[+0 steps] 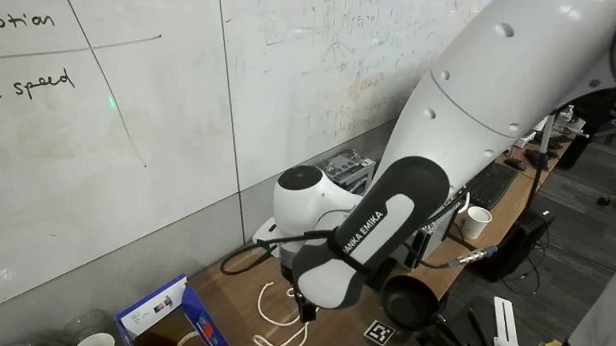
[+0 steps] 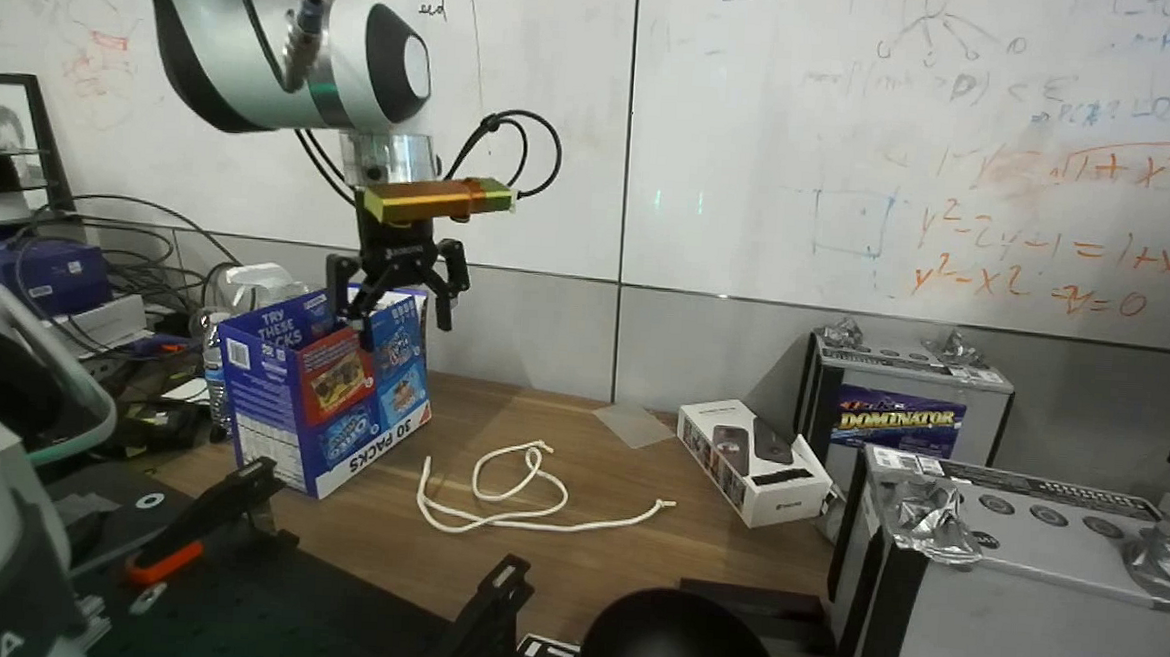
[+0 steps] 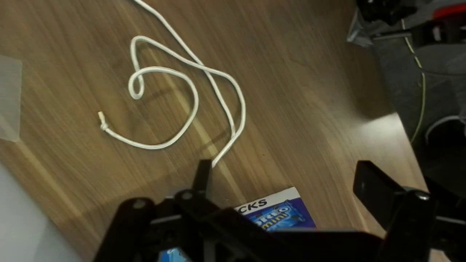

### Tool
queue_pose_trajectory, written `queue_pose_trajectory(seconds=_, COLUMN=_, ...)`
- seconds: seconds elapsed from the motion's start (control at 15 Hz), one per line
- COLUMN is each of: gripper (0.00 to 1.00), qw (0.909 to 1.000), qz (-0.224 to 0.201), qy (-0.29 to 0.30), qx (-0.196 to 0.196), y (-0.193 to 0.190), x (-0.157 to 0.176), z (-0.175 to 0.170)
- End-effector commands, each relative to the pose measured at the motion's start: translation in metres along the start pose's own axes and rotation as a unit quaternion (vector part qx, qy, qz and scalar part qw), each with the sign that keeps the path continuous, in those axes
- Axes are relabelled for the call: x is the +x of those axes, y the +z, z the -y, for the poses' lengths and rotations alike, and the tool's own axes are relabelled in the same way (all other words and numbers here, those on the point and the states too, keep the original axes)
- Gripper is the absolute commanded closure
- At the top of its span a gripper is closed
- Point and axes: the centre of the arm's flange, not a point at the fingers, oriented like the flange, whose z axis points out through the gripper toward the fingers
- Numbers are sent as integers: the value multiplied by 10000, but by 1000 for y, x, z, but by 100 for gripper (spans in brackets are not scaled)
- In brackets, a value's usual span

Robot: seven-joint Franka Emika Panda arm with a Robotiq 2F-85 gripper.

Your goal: Put the ropes in the box

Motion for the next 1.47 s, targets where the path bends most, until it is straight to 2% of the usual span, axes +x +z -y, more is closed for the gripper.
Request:
queue_pose_trajectory(seconds=0.0, gripper=0, qw=9976, qz=-58, qy=-276, qx=-632, y=35, x=2, z=-1)
queue_pose_trajectory(seconds=0.13, gripper=0, qw=9962, qz=-280, qy=-247, qx=-782, y=48, x=4, z=-6)
queue_pose_trajectory(seconds=0.2, gripper=0, qw=9954, qz=-514, qy=-154, qx=-789, y=57, x=5, z=-10)
queue_pose_trajectory(seconds=0.33, gripper=0, qw=9945, qz=-703, qy=-209, qx=-754, y=73, x=6, z=-17)
queue_pose_trajectory(seconds=0.6, gripper=0, qw=9924, qz=-579, qy=-1073, qx=-147, y=121, x=12, z=-24)
queue_pose_trajectory(seconds=0.87, gripper=0, qw=9837, qz=-426, qy=-1745, qx=108, y=157, x=17, z=-30)
queue_pose_trajectory(seconds=1.07, gripper=0, qw=9794, qz=-259, qy=-2003, qx=75, y=178, x=10, z=-41)
queue_pose_trajectory(seconds=1.2, gripper=0, qw=9806, qz=-205, qy=-1947, qx=-117, y=186, x=4, z=-49)
queue_pose_trajectory(seconds=1.27, gripper=0, qw=9823, qz=-125, qy=-1840, qx=-332, y=191, x=-1, z=-51)
queue_pose_trajectory(seconds=1.4, gripper=0, qw=9805, qz=-42, qy=-1905, qx=-485, y=196, x=-11, z=-58)
